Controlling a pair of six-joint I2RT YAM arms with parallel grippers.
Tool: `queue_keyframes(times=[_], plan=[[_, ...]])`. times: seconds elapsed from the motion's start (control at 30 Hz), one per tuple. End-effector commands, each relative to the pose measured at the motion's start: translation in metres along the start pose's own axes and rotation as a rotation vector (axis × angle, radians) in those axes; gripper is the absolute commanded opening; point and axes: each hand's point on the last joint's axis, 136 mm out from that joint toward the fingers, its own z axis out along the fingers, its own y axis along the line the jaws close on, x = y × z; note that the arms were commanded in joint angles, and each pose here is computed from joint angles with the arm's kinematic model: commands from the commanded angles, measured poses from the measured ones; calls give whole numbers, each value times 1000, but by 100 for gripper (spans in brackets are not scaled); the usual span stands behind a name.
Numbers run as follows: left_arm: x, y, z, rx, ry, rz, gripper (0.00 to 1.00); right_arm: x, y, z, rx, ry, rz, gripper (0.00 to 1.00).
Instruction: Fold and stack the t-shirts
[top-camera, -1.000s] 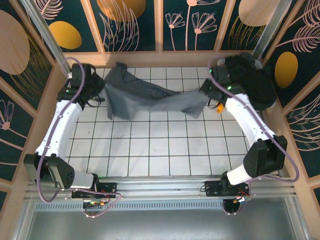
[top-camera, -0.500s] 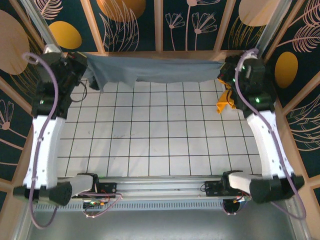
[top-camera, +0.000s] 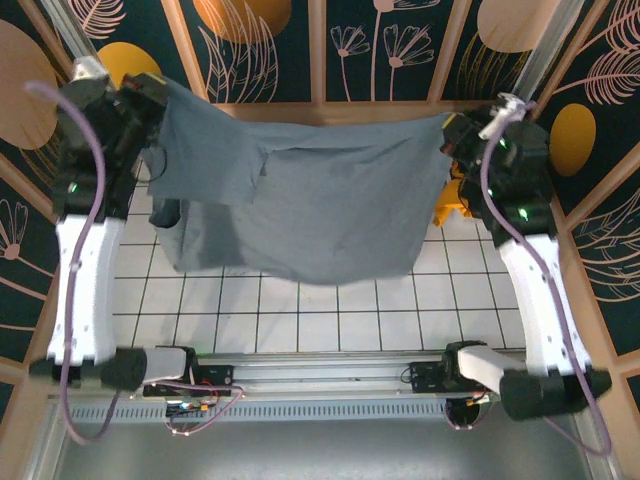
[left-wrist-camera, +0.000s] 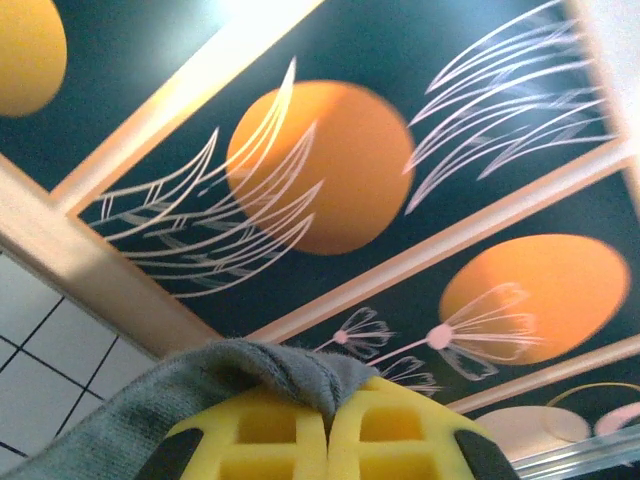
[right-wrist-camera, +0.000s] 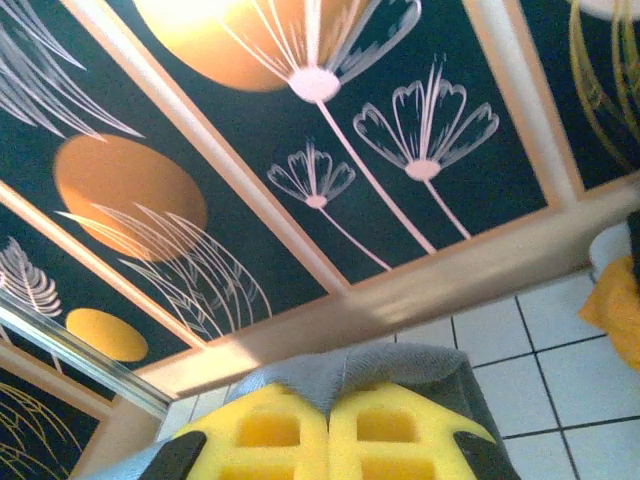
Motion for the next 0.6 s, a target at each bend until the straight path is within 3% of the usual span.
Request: queue_keyframes(times=[0.0,0.17,0.3,0.43,0.57], plan=[[10,13,47,-9,83,-6,0,-15,2,35,-55,-9,35,0],[-7,13,100,39,126,20,0,-35,-10,76,-35,-24,45,0],[-47,-4,114,146,113,22,0,-65,-11,84,-21,-61,54,0],[-92,-42,86,294,41,5,0,-99,-1,66,-24,-129,41,0],[-97,-70,40,349,0,54,0,-119,7,33,-9,-186,26,0]])
